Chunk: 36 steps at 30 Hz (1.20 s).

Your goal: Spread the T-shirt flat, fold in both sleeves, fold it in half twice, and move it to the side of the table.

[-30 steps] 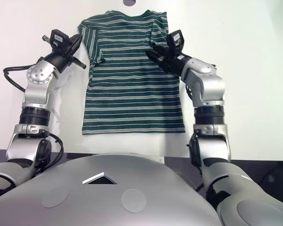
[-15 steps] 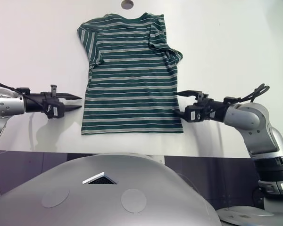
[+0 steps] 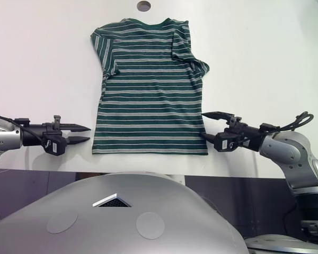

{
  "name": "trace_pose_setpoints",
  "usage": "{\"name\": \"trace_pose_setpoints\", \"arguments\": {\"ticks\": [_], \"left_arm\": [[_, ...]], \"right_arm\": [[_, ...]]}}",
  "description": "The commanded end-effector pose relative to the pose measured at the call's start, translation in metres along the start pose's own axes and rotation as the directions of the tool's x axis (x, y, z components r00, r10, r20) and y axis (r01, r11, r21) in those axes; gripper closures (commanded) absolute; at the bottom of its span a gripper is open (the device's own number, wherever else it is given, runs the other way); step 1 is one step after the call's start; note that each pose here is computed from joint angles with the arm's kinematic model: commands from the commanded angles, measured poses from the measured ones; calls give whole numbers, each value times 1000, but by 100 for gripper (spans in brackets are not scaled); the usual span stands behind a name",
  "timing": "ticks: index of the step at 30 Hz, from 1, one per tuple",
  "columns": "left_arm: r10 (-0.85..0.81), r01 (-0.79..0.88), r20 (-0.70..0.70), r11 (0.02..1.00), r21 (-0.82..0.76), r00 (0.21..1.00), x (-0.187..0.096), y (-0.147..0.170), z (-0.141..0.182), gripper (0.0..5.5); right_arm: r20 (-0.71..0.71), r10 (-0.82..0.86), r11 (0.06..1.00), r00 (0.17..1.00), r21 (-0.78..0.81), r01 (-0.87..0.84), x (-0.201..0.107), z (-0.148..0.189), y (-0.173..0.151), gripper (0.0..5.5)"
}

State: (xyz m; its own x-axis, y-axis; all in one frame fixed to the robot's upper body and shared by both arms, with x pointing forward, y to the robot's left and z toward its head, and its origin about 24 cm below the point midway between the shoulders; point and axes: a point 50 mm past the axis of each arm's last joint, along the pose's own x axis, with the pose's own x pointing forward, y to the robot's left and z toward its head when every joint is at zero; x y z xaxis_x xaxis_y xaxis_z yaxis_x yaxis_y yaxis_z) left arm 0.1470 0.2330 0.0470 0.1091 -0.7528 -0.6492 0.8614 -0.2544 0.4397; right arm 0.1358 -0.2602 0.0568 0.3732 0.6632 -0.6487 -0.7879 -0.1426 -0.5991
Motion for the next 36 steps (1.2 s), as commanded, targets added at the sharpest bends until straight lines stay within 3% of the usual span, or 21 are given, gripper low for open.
{"name": "trace_pose_setpoints", "arguments": {"ticks": [1, 7, 9, 10, 12, 16, 20, 24, 32, 36], "left_arm": [[-83, 86, -72, 995, 40, 994, 5, -1, -9, 416], [-95, 98, -32, 987, 130, 995, 20, 8, 7, 416], [-124, 126, -22, 979, 162, 992, 23, 9, 13, 416], [-132, 133, -16, 976, 170, 991, 25, 10, 15, 416], [-162, 162, -10, 972, 169, 987, 31, 6, 16, 416], [-186, 183, 11, 973, 143, 982, 39, -4, 16, 487], [-192, 190, 9, 979, 77, 981, 45, -14, 11, 548], [-145, 145, -10, 989, 25, 989, 49, -14, 2, 548], [-33, 33, -4, 999, -25, 999, 49, 3, 0, 548], [6, -6, 6, 998, -62, 1000, 47, 8, 0, 550]], "right_arm": [[-42, 110, 990, 993, -86, -114, 2, -15, 16, 210], [29, 91, 980, 995, -181, -85, 9, -11, 5, 210], [59, -97, 995, 994, 34, 95, 16, -4, -22, 210], [97, -112, 992, 989, 67, 106, 18, 4, -29, 210], [129, -123, 990, 984, 87, 112, 18, 12, -42, 210], [80, -102, 990, 992, 102, 94, 8, 0, -54, 210], [-24, 84, 992, 996, -91, -86, -7, -23, -36, 210], [-64, 268, 928, 961, -251, -275, -22, -35, -5, 210], [98, 227, 948, 969, -252, -196, 12, -17, 32, 210], [118, 254, 940, 960, -264, -216, 17, -14, 43, 293]]}}
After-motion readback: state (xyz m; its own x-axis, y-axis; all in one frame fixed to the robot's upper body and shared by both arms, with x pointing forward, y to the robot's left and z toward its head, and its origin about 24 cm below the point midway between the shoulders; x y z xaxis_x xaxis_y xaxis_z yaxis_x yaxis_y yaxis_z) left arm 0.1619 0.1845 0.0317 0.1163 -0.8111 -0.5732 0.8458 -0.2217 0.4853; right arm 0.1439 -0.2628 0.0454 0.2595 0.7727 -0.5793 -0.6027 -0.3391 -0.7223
